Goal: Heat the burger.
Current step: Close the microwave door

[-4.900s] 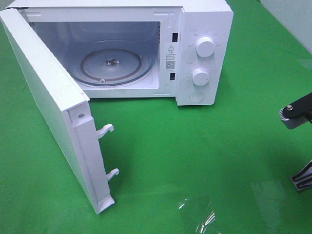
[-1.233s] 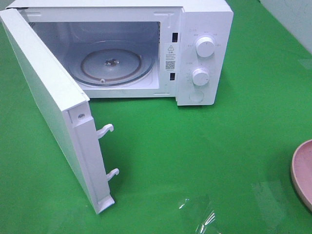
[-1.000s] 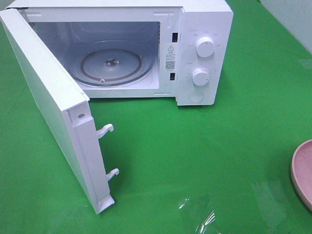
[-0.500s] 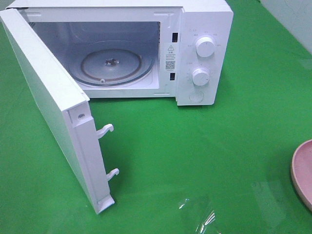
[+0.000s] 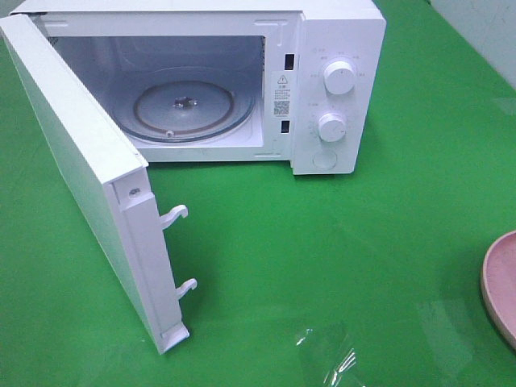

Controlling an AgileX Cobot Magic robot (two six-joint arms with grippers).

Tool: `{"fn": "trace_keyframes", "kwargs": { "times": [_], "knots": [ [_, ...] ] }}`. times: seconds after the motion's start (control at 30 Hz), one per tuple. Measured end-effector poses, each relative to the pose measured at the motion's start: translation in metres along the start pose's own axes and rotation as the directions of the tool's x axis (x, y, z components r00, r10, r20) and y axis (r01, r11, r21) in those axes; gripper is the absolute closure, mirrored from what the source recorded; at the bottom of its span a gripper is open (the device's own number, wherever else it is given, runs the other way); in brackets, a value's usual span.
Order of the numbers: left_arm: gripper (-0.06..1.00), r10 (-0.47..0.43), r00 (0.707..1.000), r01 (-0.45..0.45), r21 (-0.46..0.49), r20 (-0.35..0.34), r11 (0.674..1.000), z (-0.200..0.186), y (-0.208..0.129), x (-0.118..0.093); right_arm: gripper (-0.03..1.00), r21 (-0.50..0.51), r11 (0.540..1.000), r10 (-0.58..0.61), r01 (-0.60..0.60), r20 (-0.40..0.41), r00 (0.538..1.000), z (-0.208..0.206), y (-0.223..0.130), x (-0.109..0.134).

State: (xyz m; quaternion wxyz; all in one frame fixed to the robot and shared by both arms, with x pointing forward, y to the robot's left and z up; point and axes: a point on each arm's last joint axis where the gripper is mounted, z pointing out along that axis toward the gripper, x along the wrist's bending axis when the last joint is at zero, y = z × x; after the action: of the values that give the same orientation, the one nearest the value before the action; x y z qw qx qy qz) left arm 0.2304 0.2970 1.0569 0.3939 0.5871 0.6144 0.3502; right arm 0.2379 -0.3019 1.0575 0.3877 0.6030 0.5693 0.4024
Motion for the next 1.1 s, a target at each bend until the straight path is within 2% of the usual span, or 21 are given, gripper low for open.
{"fn": "trace_keyframes", "kwargs": {
  "times": [1.1],
  "knots": [
    [-0.04, 0.000, 1.000, 0.000, 0.000, 0.000, 1.000, 0.0000, 0.0000, 0.0000, 0.20, 0.000, 1.000, 0.000, 0.000, 0.000, 1.000, 0.0000, 0.0000, 0.0000]
  ]
}}
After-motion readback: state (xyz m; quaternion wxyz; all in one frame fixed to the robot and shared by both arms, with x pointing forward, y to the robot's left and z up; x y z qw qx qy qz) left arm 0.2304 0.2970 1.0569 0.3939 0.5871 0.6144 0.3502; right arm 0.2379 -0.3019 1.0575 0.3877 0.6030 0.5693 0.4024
